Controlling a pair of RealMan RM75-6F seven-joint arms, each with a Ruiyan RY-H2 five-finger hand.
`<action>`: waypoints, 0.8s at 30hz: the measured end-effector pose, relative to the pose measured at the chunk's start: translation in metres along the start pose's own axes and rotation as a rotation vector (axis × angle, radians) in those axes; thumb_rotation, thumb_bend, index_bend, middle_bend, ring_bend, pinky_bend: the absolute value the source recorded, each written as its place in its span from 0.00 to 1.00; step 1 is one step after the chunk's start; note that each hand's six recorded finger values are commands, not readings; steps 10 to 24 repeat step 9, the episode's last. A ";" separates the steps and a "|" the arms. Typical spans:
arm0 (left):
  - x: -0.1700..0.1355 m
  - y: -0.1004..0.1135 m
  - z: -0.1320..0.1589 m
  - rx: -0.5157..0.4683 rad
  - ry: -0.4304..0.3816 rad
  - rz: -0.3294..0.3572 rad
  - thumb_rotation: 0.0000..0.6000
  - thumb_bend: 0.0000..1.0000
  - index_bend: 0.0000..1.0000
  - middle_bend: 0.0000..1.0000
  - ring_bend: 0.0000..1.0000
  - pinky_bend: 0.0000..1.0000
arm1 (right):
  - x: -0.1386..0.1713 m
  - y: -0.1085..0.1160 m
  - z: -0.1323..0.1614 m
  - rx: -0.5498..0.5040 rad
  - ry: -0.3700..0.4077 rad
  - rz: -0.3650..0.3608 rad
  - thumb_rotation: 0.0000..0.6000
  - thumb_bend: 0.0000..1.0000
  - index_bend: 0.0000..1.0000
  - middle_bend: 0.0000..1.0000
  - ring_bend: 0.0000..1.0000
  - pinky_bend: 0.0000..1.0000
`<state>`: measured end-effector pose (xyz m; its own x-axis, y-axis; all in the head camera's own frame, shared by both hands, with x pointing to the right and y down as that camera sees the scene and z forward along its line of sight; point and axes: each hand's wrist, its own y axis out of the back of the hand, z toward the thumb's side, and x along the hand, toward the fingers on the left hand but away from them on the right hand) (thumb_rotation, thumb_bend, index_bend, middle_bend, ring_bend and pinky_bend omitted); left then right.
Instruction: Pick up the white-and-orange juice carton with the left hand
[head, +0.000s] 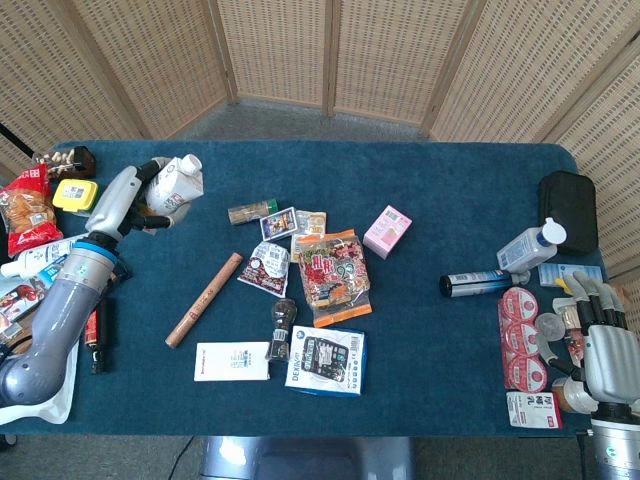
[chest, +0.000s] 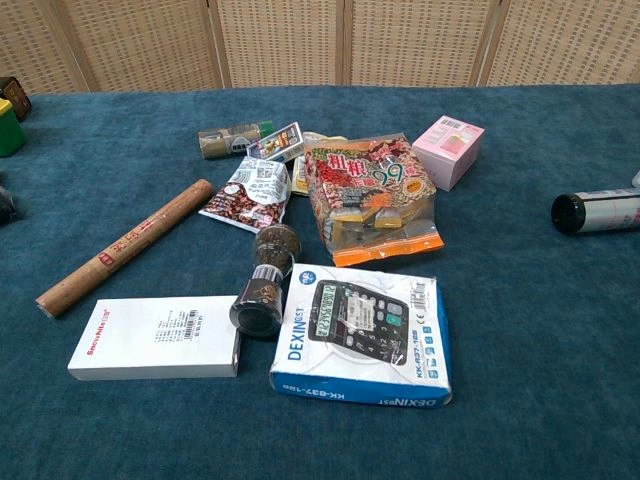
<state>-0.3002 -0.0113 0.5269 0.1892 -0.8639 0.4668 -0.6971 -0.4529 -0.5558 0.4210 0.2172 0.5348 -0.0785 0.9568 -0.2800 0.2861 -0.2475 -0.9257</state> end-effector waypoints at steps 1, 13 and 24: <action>-0.004 0.008 0.010 -0.011 -0.018 0.012 1.00 0.67 0.47 0.47 0.78 0.76 | -0.001 -0.002 0.000 -0.003 0.003 0.002 0.98 0.32 0.00 0.08 0.00 0.00; -0.016 0.034 0.035 -0.060 -0.056 0.055 1.00 0.67 0.47 0.47 0.78 0.76 | -0.002 -0.006 0.001 -0.013 0.010 0.006 0.98 0.32 0.00 0.09 0.00 0.00; -0.016 0.034 0.035 -0.060 -0.056 0.055 1.00 0.67 0.47 0.47 0.78 0.76 | -0.002 -0.006 0.001 -0.013 0.010 0.006 0.98 0.32 0.00 0.09 0.00 0.00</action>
